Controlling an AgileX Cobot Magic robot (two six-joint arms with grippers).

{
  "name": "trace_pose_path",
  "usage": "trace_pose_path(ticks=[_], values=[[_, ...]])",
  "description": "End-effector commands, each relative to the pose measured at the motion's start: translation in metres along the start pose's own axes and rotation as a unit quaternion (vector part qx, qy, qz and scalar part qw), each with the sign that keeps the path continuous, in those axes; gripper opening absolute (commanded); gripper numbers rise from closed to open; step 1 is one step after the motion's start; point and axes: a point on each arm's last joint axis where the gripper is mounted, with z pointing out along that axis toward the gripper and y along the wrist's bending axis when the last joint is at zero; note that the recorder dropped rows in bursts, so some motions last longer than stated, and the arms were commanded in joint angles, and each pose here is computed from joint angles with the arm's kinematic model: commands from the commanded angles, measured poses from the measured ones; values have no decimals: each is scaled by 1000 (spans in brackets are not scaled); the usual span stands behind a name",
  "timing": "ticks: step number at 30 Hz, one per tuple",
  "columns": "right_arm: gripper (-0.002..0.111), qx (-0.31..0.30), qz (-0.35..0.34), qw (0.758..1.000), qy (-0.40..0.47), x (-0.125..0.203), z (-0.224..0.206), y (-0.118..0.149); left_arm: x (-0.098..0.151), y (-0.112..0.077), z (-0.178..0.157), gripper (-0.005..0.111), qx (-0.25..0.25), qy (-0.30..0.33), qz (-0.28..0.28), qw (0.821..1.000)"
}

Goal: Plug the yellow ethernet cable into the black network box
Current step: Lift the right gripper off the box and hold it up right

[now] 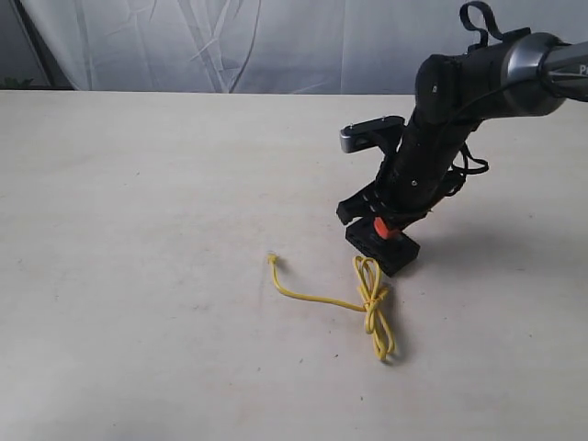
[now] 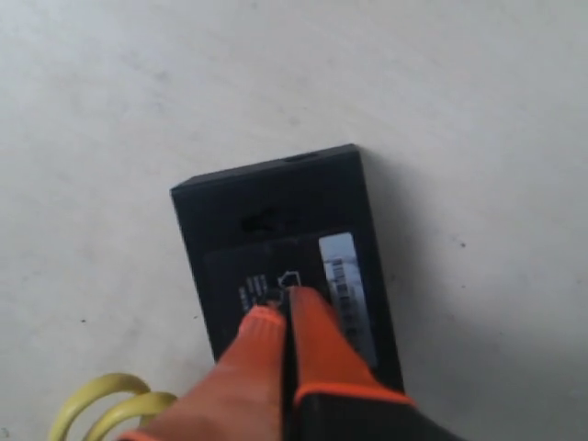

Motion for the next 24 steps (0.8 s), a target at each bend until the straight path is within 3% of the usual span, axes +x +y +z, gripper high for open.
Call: trace_pose_path(ticks=[1,5,12,17,20,24], values=[[-1,-1,5,1000,-30,-1,-19,1,0,0,0,0,-1,-8,5,1000],[-1,1,7,998,-57,-2,-41,-1,0,0,0,0,-1,-8,5,1000],[-1,-9,58,995,-75,8,-74,-32,0,0,0,0,-1,-8,5,1000],[-1,-73,80,991,-84,19,-93,-55,0,0,0,0,-1,-8,5,1000],[-1,-100,67,990,-79,22,-94,-56,0,0,0,0,-1,-8,5,1000],[-1,-89,86,988,-91,32,-73,-58,0,0,0,0,-1,-8,5,1000]])
